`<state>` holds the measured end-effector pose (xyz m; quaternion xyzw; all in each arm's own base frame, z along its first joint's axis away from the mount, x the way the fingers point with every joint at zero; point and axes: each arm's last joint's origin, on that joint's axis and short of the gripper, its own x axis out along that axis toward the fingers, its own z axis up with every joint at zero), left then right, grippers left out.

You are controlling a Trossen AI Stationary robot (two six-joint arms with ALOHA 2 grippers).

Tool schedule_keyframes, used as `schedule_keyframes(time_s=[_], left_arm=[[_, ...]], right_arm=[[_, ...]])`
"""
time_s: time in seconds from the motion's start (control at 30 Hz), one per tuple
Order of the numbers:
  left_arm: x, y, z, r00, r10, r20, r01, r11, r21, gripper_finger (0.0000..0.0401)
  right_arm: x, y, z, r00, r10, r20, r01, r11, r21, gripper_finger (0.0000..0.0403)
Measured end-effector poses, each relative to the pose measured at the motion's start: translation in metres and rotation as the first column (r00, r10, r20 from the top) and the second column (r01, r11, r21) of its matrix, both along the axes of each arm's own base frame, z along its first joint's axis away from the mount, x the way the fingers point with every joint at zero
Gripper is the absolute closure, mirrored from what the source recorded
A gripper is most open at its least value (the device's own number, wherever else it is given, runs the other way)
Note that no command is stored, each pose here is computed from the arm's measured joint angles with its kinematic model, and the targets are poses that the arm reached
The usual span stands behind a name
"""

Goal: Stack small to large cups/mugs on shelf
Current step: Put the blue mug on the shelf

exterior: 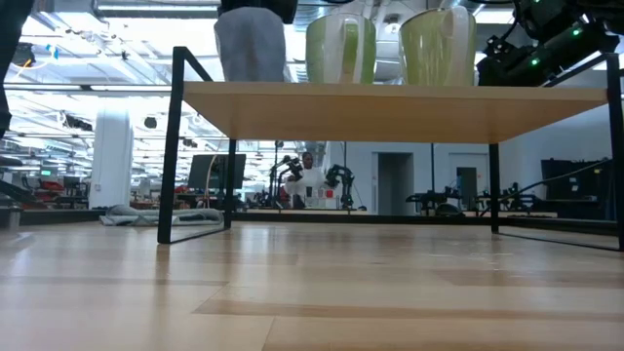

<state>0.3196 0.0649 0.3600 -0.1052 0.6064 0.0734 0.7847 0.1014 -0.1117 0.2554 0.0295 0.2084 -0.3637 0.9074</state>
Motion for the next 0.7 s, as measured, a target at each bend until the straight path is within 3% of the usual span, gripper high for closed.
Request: schedule_keyframes(time_s=[0.27, 0.7], left_arm=[[0.0018, -0.0024, -0.0014, 1.0, -0.007, 0.003, 0.008, 0.999, -0.041, 0.0394], [0.0013, -0.0036, -0.0016, 0.997, -0.083, -0.004, 0.083, 0.996, -0.013, 0.0394]], right_arm=[[0.0, 0.0, 0.0001, 1.0, 0.001, 0.0, -0.001, 1.0, -0.001, 0.0182], [0.0, 0.0, 0.0002, 1.0, 0.004, -0.005, -0.004, 1.0, -0.006, 0.0182]])
